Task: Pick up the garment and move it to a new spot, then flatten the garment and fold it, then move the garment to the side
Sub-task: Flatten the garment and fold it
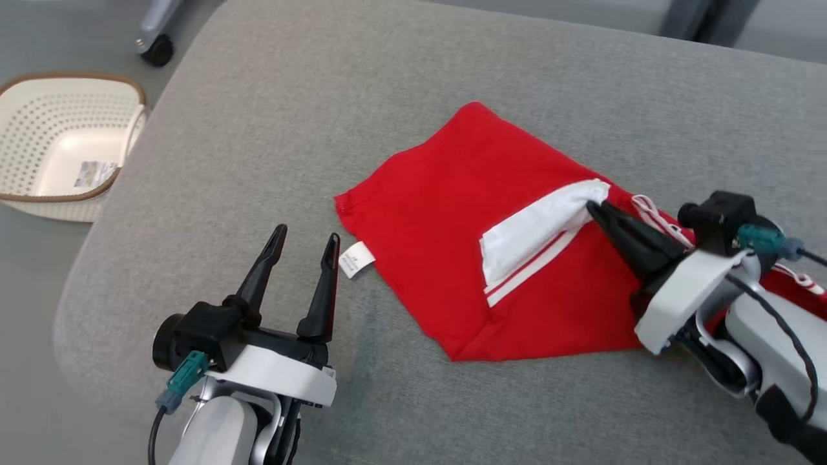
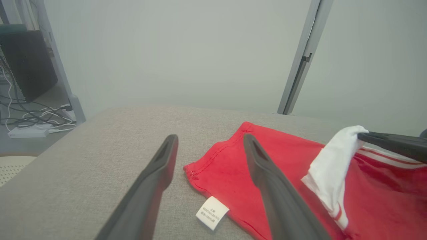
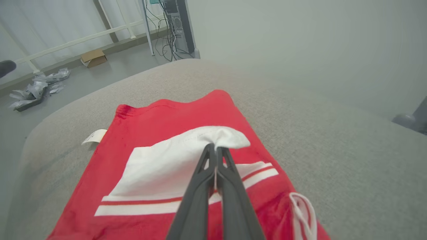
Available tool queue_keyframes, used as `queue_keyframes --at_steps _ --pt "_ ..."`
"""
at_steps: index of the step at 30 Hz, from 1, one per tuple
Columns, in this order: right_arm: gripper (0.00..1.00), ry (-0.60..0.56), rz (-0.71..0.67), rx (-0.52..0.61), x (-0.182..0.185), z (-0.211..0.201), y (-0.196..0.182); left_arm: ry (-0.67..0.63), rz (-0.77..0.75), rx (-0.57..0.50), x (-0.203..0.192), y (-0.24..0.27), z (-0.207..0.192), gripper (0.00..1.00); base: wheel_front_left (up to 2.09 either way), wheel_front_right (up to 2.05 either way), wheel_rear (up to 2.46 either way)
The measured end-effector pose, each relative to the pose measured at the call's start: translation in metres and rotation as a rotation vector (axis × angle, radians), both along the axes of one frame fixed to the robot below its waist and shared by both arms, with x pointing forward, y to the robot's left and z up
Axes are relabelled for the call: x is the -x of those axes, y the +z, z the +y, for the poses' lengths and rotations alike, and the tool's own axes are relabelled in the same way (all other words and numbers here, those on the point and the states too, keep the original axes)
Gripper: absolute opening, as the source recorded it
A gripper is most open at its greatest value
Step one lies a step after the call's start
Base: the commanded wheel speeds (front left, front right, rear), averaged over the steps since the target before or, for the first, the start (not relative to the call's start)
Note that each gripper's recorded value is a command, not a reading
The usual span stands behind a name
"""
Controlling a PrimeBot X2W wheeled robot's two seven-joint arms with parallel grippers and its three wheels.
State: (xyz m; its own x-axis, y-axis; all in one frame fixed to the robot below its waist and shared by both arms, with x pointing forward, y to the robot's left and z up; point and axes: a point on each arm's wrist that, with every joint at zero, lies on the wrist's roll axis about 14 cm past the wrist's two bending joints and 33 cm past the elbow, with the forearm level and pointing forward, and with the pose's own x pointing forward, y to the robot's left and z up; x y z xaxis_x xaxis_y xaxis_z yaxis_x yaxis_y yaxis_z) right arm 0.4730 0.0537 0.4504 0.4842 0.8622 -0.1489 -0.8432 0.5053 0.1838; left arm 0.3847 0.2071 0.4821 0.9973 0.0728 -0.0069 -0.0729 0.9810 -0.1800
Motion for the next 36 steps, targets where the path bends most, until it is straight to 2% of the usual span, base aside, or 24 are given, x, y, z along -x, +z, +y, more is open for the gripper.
queue_keyframes --at_steps 4,14,15,21,29,35,36 --pt "0.00 -0.089 0.051 -0.036 0.023 -0.033 -0.006 -0.046 -0.005 -0.012 -0.008 -0.001 -0.010 1.00 0.00 0.00 0.00" --pt "0.00 -0.401 0.197 -0.101 0.088 -0.116 -0.027 -0.145 -0.001 -0.023 -0.017 -0.007 -0.035 1.00 0.00 0.00 0.00" --pt "0.00 -0.401 0.197 -0.101 0.088 -0.116 -0.027 -0.145 -0.001 -0.023 -0.017 -0.007 -0.035 1.00 0.00 0.00 0.00" --pt "0.00 -0.566 0.280 -0.110 0.118 -0.150 -0.041 -0.205 -0.010 -0.029 -0.024 -0.005 -0.054 1.00 0.00 0.00 0.00" --pt "0.00 -0.642 0.442 -0.111 0.162 -0.153 -0.064 -0.242 -0.017 -0.032 -0.030 -0.004 -0.066 1.00 0.00 0.00 0.00" --pt "0.00 -0.670 0.497 -0.081 0.176 -0.158 -0.077 -0.213 -0.008 -0.044 -0.029 -0.005 -0.056 1.00 0.00 0.00 0.00" --pt "0.17 -0.669 0.512 -0.073 0.179 -0.157 -0.079 -0.209 -0.007 -0.045 -0.029 -0.006 -0.055 1.00 0.00 0.00 0.00"
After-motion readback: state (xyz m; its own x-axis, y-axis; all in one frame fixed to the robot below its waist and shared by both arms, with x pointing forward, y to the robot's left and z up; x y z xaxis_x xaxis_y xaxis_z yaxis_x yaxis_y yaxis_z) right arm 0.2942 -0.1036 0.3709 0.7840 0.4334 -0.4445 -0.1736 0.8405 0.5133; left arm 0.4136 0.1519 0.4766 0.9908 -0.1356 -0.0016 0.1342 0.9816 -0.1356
